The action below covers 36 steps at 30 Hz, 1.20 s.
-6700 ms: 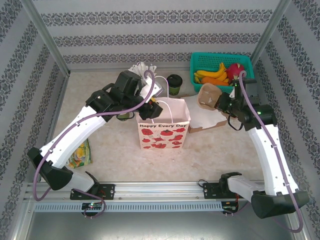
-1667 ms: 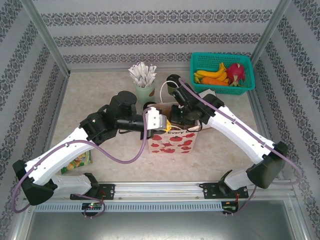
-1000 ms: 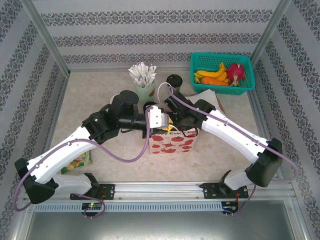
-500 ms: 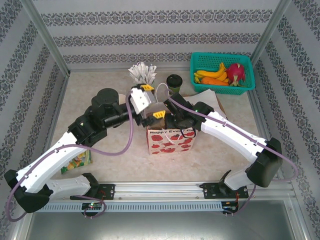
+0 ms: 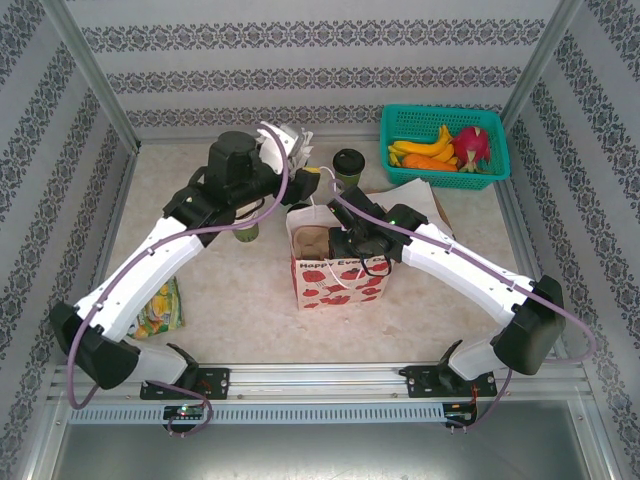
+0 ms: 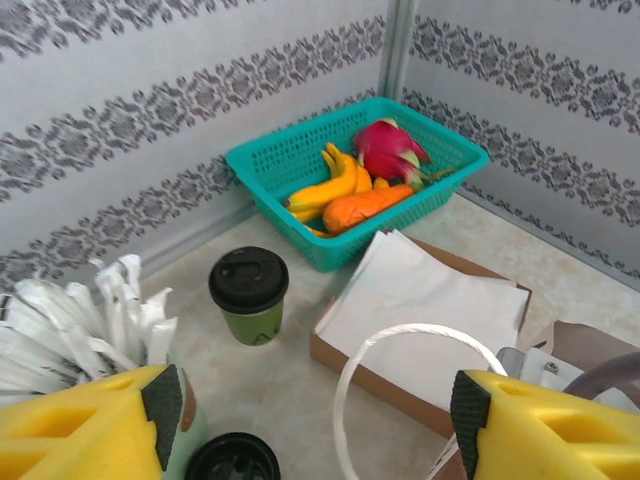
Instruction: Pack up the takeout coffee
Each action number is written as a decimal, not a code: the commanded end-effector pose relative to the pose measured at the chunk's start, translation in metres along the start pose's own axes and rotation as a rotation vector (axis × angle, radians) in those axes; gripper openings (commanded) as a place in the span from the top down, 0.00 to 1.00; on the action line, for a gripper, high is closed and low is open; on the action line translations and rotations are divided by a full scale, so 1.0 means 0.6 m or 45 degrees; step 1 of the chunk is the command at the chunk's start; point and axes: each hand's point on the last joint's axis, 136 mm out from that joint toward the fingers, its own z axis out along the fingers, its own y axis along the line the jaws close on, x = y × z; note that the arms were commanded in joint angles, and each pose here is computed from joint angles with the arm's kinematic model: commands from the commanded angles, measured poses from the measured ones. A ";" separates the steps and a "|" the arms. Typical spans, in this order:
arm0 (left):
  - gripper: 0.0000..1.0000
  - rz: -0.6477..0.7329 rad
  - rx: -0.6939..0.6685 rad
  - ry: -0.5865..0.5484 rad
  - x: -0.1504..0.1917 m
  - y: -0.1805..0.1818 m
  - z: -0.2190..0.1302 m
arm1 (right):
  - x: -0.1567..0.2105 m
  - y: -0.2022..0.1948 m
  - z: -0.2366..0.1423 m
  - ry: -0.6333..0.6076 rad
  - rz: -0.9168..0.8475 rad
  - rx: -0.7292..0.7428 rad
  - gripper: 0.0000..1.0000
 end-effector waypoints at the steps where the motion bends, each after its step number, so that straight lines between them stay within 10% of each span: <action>1: 0.29 -0.050 0.048 0.058 0.008 -0.003 0.013 | 0.013 0.002 -0.003 0.021 -0.039 -0.009 1.00; 11: 0.52 -0.082 0.133 0.161 0.036 0.000 0.075 | 0.011 -0.002 -0.009 -0.008 -0.041 -0.006 1.00; 18: 1.00 -0.134 -0.018 0.176 0.036 0.036 0.090 | 0.016 -0.005 -0.010 -0.010 -0.065 -0.015 1.00; 24: 1.00 -0.248 -0.192 0.176 0.032 0.073 0.087 | 0.034 -0.010 -0.003 0.044 -0.093 -0.012 1.00; 36: 1.00 -0.259 0.025 0.167 0.027 0.026 0.092 | 0.058 -0.004 0.020 0.300 -0.112 0.047 1.00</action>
